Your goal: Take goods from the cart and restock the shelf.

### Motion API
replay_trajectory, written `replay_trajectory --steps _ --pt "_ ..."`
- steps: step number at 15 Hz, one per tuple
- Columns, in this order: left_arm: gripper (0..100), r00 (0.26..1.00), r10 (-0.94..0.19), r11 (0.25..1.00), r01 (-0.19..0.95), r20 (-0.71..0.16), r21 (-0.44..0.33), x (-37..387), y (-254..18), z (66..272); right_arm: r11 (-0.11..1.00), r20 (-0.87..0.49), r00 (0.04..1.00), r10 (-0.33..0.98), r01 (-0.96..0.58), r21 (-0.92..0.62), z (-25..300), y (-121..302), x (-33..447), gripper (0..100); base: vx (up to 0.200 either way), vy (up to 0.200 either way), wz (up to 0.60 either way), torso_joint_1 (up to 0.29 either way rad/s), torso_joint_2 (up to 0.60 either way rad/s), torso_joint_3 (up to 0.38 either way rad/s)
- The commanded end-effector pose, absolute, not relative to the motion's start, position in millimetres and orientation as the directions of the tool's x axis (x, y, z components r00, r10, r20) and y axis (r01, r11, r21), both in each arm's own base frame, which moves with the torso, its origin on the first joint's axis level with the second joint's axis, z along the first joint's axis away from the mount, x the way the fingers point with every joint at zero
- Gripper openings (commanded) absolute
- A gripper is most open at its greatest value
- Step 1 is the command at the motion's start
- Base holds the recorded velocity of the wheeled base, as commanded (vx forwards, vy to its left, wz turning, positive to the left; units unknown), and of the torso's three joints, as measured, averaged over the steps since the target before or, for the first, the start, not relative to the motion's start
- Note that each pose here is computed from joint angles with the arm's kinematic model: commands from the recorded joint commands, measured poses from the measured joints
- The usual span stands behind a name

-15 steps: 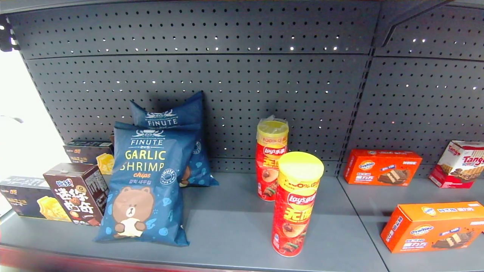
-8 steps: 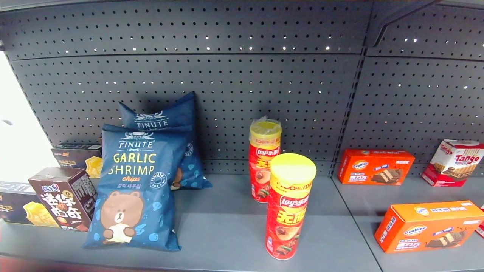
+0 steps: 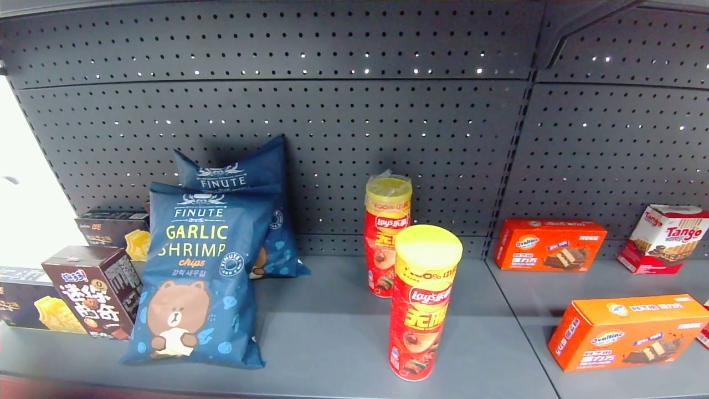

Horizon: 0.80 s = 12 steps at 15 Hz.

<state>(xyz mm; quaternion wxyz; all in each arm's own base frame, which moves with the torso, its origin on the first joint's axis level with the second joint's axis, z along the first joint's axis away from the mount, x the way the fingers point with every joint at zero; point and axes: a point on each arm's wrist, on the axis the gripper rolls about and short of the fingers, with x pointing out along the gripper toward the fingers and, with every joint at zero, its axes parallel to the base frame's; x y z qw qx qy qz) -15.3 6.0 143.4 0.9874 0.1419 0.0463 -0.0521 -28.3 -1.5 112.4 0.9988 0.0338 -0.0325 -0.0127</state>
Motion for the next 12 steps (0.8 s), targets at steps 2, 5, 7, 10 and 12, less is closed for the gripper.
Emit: replay_trajectory --steps 2,5,7,10,12 --pt "100 0.990 -0.089 0.954 0.116 -0.109 0.276 -14.4 5.8 144.4 0.980 -0.006 0.980 0.200 -0.200 -0.001 215.5 2.2 6.8 100 0.000 0.000 0.00 0.000 0.00 0.000" --pt "100 0.987 -0.102 0.951 0.135 -0.128 0.277 -11.0 5.0 147.0 0.920 -0.184 0.915 0.359 -0.380 -0.091 230.8 24.2 76.8 100 0.000 0.000 0.00 0.000 0.00 0.000" --pt "100 0.984 -0.102 0.950 0.139 -0.144 0.278 -8.5 4.5 147.2 0.892 -0.248 0.876 0.413 -0.444 -0.085 224.6 41.7 110.6 100 0.000 0.000 0.00 0.000 0.00 0.000" --pt "100 0.979 -0.111 0.947 0.157 -0.171 0.280 -2.4 3.1 152.5 0.848 -0.354 0.809 0.470 -0.525 -0.072 212.8 66.5 140.8 100 0.000 0.000 0.00 0.000 0.00 0.000" --pt "100 0.973 -0.130 0.944 0.180 -0.189 0.276 0.6 2.4 153.0 0.815 -0.405 0.763 0.504 -0.576 -0.070 204.0 81.9 146.3 100 0.000 0.000 0.00 0.000 0.00 0.000"
